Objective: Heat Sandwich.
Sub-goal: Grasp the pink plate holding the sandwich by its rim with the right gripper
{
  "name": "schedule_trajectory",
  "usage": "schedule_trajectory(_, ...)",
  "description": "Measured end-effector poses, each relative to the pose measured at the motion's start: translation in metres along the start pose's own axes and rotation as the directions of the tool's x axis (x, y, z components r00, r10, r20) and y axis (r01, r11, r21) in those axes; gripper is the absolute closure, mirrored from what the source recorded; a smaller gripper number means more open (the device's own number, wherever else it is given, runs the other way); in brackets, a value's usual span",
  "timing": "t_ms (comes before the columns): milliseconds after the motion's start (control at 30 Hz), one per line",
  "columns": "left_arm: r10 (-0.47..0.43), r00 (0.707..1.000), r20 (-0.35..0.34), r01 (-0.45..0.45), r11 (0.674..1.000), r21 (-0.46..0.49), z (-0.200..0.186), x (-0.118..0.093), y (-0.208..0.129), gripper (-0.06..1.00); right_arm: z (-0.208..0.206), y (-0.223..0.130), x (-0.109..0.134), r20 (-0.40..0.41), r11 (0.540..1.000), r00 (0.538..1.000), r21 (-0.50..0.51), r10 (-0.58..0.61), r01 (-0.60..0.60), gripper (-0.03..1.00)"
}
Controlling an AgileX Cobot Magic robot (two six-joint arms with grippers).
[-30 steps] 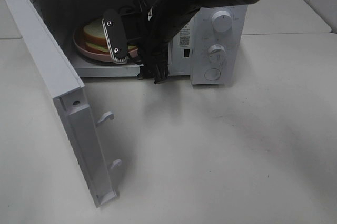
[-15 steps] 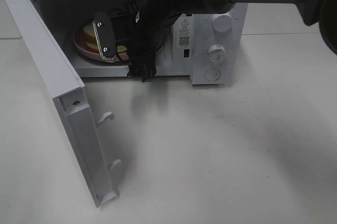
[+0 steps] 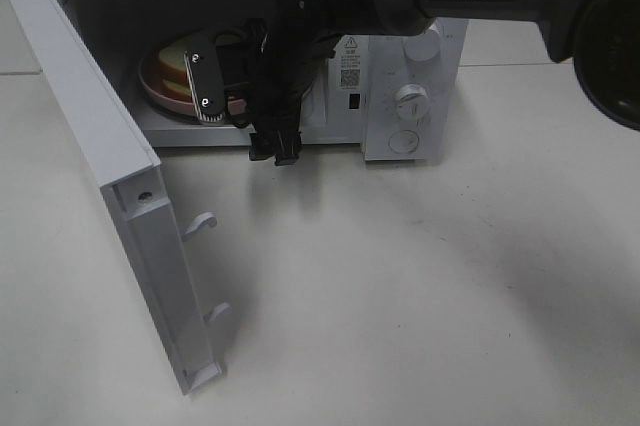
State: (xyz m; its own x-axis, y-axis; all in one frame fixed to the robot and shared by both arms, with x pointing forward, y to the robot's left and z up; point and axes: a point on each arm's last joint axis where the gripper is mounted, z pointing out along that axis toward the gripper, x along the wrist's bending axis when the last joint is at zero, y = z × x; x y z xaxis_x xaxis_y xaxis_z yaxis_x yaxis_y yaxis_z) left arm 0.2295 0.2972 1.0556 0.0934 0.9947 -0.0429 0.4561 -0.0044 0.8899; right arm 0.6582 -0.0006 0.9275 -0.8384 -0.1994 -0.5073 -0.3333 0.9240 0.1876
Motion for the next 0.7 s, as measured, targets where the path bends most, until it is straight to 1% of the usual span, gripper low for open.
schedule_trajectory(267,0.0,1.0,0.0,0.0,1.0,0.0,0.0,0.0,0.0,-0.03,0.003,-0.014,-0.003,-0.005,1.0,1.0,0.018,0.023,-0.023,0.14)
schedule_trajectory(567,0.0,1.0,0.0,0.0,1.0,0.0,0.0,0.0,0.0,-0.03,0.024,-0.017,0.004,-0.002,1.0,1.0,0.019,0.021,-0.021,0.14)
schedule_trajectory(700,0.0,1.0,0.0,0.0,1.0,0.0,0.0,0.0,0.0,-0.03,0.024,-0.017,0.003,-0.001,1.0,1.0,0.018,0.021,-0.021,0.16)
